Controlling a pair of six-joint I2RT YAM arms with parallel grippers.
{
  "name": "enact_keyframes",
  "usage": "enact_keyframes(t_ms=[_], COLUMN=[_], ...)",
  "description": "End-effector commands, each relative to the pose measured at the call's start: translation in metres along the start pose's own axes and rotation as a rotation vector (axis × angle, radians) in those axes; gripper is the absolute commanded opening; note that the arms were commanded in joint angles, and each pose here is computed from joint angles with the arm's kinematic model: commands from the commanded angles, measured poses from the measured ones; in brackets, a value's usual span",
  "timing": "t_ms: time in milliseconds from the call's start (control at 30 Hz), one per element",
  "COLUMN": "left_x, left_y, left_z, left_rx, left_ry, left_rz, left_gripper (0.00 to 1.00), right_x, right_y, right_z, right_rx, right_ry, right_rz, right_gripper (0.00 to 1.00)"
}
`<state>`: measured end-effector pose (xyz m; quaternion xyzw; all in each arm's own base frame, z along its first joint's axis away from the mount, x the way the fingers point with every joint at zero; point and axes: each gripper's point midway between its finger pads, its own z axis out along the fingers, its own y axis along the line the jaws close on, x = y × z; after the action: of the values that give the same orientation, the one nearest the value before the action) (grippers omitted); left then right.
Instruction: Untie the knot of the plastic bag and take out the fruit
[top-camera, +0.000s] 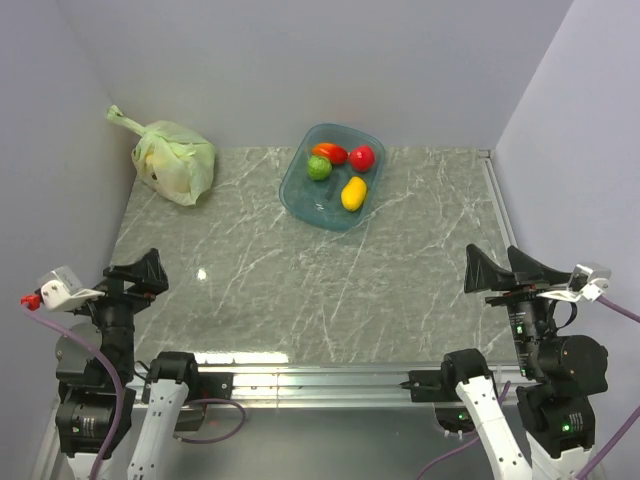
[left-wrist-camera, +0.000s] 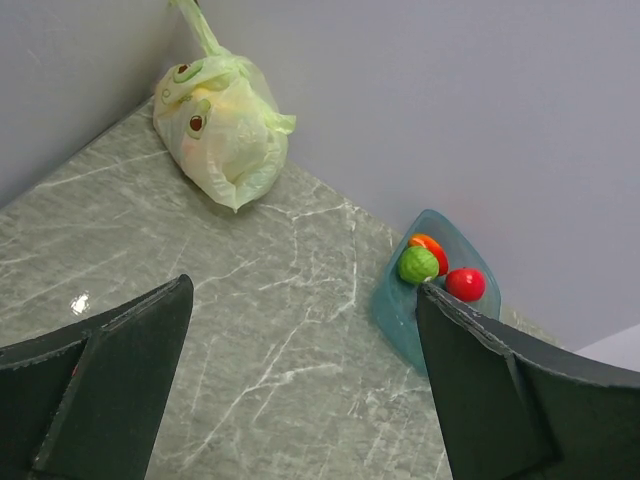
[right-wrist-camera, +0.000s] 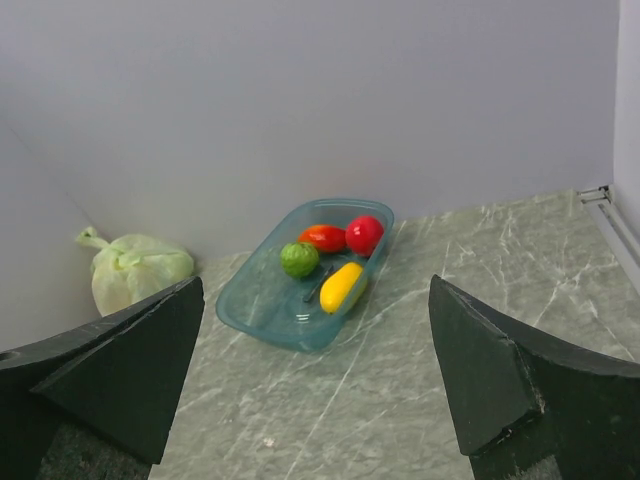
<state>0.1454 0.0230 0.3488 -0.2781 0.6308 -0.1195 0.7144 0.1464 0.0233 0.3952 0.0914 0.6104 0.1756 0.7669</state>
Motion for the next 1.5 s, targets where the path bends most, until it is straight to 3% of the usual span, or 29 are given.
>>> enact_keyframes(t_ms=[0, 233, 367, 567, 667, 700, 833, 867, 933, 967, 1033, 1067, 1100, 1167, 1333, 1433, 1467], left_x=[0.0, 0.015, 0.037, 0.093, 0.108, 0.129, 0.133, 0.117, 0.13, 0.114, 0.135, 0.119, 0.135, 0.124, 0.163, 0.178, 0.187], left_y=[-0.004, 0.005, 0.002, -0.01, -0.014, -0.005, 0.008, 0.009, 0.03, 0.032, 0.053, 0.054, 0.07, 0.069, 0.091, 0.093, 0.092], left_z=[0.008, 0.028, 0.057, 0.132, 0.177, 0.195, 0.255, 0.272, 0.301, 0.321, 0.349, 0.367, 0.38, 0.402, 0.43, 0.436, 0.433], left_rx=[-0.005, -0.091, -0.131, -0.203, -0.267, -0.316, -0.398, -0.408, -0.466, -0.466, -0.487, -0.473, -0.497, -0.483, -0.509, -0.482, -0.458], left_ry=[0.008, 0.062, 0.152, 0.353, 0.421, 0.476, 0.446, 0.398, 0.397, 0.345, 0.381, 0.34, 0.371, 0.341, 0.424, 0.462, 0.492], left_rz=[-0.025, -0.046, -0.067, -0.104, -0.076, -0.039, -0.005, -0.019, 0.001, -0.015, -0.029, -0.054, -0.044, -0.028, 0.026, 0.03, 0.027], left_gripper=[0.99, 0.99, 0.99, 0.99, 0.99, 0.99, 0.99, 0.99, 0.99, 0.99, 0.99, 0.99, 0.99, 0.99, 0.99, 0.83, 0.61], right_x=[-0.013, 0.003, 0.029, 0.068, 0.082, 0.084, 0.093, 0.096, 0.101, 0.104, 0.108, 0.106, 0.105, 0.103, 0.101, 0.105, 0.104], right_y=[0.002, 0.0, -0.005, -0.002, 0.004, 0.004, 0.01, 0.011, 0.017, 0.018, 0.019, 0.02, 0.021, 0.022, 0.021, 0.022, 0.023], right_z=[0.0, 0.007, 0.02, 0.032, 0.033, 0.033, 0.034, 0.034, 0.032, 0.032, 0.032, 0.033, 0.034, 0.036, 0.041, 0.041, 0.041], right_rx=[0.001, 0.008, 0.028, -0.007, -0.059, -0.064, -0.107, -0.118, -0.156, -0.168, -0.182, -0.191, -0.198, -0.205, -0.191, -0.198, -0.204], right_ry=[-0.037, 0.043, 0.166, 0.312, 0.347, 0.352, 0.384, 0.397, 0.418, 0.43, 0.442, 0.44, 0.435, 0.433, 0.437, 0.459, 0.462], right_rz=[0.001, -0.026, -0.047, -0.046, -0.055, -0.056, -0.064, -0.067, -0.071, -0.075, -0.085, -0.092, -0.097, -0.112, -0.126, -0.125, -0.125], right_gripper=[1.0, 1.0, 1.0, 1.0, 1.0, 1.0, 1.0, 1.0, 1.0, 1.0, 1.0, 1.0, 1.0, 1.0, 1.0, 1.0, 1.0])
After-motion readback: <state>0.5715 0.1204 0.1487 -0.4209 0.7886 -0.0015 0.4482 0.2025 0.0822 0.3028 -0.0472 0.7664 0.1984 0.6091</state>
